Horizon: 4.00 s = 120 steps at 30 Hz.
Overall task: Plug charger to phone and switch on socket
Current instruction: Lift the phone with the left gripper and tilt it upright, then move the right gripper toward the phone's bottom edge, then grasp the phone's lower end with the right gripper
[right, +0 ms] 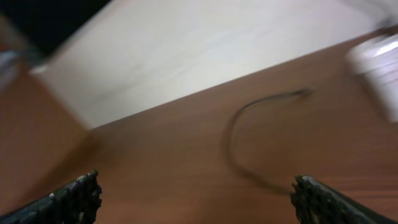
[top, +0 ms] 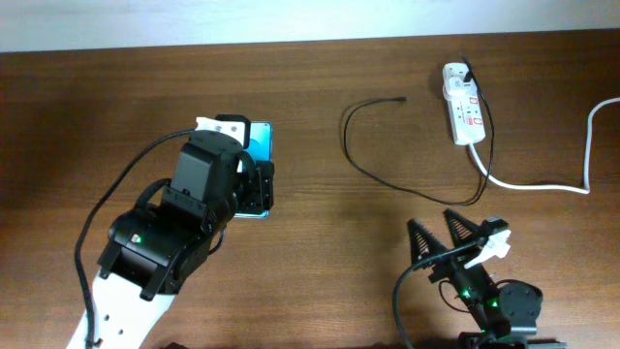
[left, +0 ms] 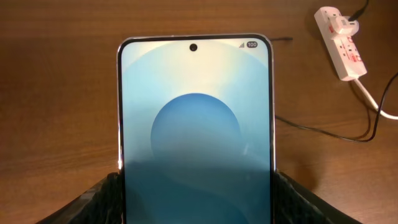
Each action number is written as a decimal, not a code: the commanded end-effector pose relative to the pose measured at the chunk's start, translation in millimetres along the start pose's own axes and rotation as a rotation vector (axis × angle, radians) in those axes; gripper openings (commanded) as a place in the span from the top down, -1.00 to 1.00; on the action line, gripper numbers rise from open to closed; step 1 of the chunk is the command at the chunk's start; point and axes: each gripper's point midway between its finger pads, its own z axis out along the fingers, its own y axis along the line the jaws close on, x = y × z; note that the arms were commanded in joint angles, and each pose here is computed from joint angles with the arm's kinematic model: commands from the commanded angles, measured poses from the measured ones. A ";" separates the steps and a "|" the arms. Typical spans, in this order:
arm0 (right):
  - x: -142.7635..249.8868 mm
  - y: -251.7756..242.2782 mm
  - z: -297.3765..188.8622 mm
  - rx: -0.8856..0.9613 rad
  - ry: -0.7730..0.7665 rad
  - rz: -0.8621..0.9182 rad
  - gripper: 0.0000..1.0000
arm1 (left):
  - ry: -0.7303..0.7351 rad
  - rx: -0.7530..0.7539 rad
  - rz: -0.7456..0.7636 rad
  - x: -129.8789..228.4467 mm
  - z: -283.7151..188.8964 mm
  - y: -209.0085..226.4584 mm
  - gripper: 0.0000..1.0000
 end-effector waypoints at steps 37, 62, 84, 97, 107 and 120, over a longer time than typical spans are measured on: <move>24.3 63.7 -8.0 -0.237 0.292 0.967 -0.93 | 0.033 -0.033 -0.490 -11.2 61.4 -10.2 0.16; 21.6 105.5 102.5 -0.300 0.585 0.125 -0.96 | -0.031 -0.059 -0.698 -22.2 62.9 -4.3 0.14; 38.3 182.7 166.3 -0.514 0.375 0.201 -0.53 | -0.075 -0.083 -0.788 -32.0 64.2 12.4 0.14; 21.9 184.6 175.4 -0.507 0.290 0.298 -0.24 | -0.072 -0.083 -0.787 -31.4 64.2 12.3 0.15; 23.9 198.2 176.7 -0.464 0.234 0.333 -0.08 | -0.072 -0.083 -0.787 -31.4 64.2 12.2 0.14; 21.5 197.4 178.5 -0.449 0.214 0.337 -0.01 | -0.072 -0.083 -0.787 -31.4 64.2 12.3 0.14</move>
